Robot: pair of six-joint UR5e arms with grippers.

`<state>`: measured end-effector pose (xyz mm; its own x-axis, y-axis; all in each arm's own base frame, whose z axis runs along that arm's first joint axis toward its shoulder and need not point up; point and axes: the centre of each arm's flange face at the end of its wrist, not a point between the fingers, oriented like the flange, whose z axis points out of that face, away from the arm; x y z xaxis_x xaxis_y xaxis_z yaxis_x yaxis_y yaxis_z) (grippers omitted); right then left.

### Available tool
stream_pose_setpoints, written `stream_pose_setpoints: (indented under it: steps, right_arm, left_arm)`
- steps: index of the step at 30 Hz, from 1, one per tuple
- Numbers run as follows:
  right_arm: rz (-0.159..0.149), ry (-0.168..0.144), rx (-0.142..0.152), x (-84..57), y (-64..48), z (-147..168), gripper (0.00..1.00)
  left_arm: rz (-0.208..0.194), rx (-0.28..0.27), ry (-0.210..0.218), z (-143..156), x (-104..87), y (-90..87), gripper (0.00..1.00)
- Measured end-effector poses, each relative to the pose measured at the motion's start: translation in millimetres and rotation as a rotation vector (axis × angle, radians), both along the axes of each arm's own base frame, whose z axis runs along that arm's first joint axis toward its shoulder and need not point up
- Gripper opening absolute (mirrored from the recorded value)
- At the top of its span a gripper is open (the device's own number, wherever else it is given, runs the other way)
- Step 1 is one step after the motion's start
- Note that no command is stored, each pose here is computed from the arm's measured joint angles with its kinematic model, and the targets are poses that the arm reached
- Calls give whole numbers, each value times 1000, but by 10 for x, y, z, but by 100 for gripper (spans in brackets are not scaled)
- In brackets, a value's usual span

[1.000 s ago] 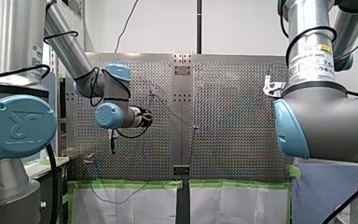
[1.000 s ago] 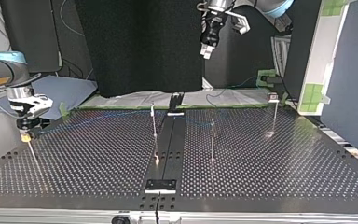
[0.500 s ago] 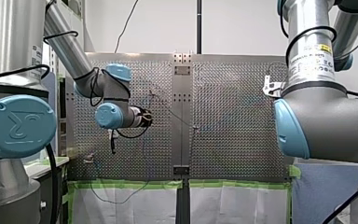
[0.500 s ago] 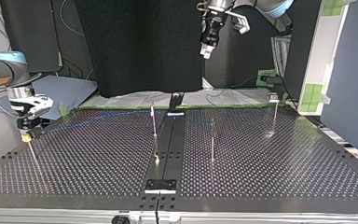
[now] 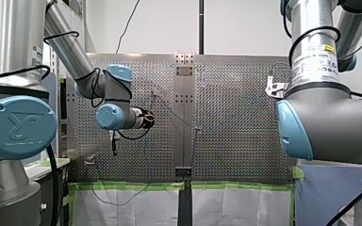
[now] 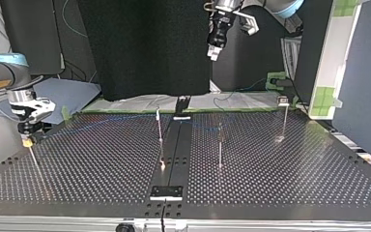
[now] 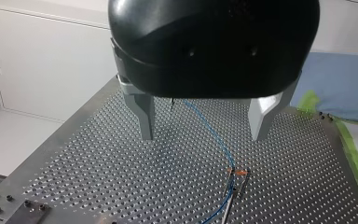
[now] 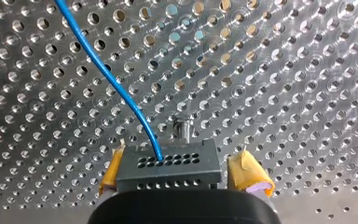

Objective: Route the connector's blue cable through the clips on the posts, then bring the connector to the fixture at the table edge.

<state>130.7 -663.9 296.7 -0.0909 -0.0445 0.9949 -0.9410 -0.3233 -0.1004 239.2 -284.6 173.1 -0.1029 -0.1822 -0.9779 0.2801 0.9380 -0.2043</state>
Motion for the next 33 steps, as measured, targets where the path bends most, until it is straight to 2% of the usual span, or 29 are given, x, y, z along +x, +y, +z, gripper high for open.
stream_pose_setpoints:
  steps: [33]
  right_arm:
    - [0, 0, 9, 10, 2, -34, 94]
  left_arm:
    - [0, 1, 1, -3, -3, 1, 99]
